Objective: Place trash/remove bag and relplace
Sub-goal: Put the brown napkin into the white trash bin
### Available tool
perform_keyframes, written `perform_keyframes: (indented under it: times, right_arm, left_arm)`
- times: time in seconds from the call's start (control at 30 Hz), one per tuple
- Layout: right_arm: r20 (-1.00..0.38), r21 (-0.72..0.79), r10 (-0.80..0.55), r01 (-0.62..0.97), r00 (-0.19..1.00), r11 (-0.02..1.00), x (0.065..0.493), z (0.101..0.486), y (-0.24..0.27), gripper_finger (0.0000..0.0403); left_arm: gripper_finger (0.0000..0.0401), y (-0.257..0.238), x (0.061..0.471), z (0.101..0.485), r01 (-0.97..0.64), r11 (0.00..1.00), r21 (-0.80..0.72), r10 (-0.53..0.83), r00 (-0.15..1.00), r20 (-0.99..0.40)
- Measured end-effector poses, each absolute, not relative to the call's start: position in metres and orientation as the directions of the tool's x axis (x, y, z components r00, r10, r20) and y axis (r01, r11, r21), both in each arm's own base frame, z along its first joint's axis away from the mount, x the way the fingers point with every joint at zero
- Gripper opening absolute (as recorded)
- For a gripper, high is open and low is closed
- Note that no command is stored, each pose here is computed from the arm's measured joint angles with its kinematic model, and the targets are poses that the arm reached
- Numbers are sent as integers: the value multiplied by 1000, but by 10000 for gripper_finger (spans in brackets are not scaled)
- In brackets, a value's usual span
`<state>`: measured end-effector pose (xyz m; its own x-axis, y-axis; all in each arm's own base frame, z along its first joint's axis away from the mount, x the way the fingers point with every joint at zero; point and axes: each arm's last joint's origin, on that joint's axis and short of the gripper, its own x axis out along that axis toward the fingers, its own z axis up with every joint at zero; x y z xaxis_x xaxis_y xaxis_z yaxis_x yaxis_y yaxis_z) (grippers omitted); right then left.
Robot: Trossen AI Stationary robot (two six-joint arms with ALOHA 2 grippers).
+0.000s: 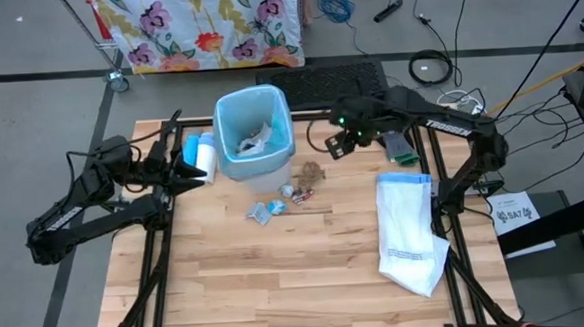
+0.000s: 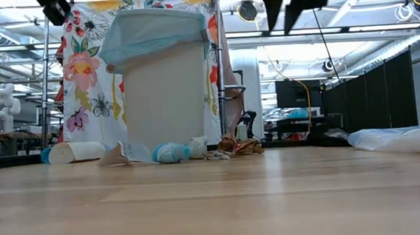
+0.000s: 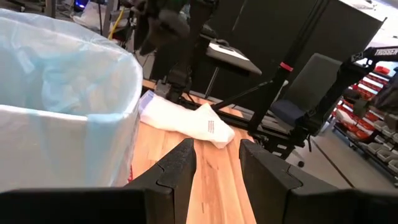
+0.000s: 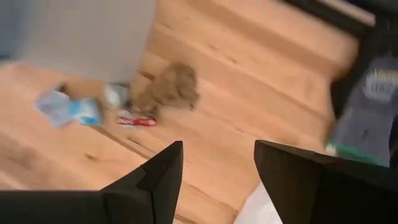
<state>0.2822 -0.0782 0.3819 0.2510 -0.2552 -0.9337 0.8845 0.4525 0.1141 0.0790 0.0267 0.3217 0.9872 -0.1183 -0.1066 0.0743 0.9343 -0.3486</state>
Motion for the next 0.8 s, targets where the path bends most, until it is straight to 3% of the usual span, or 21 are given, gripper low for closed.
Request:
perform_keyframes:
  times: [0.1, 0.23, 0.43, 0.57, 0.8]
  right_arm:
    - [-948, 94, -236, 898, 212, 429, 289, 359, -70, 190]
    - [-952, 162, -165, 881, 258, 445, 304, 312, -67, 190]
    - [-891, 395, -54, 827, 452, 400, 316, 242, -84, 190]
    - [-826, 515, -59, 793, 561, 325, 313, 213, -107, 190]
    - [-839, 508, -31, 804, 543, 310, 312, 173, -138, 189]
  left_arm:
    - [130, 27, 79, 322, 74, 934, -348, -118, 987, -107]
    - [130, 27, 79, 322, 75, 935, -347, -118, 987, -107]
    - [130, 27, 79, 322, 74, 935, -348, -117, 987, -107]
    - [130, 27, 79, 322, 71, 935, -347, -114, 988, -106]
    - [130, 29, 79, 322, 13, 939, -344, -55, 992, -111]
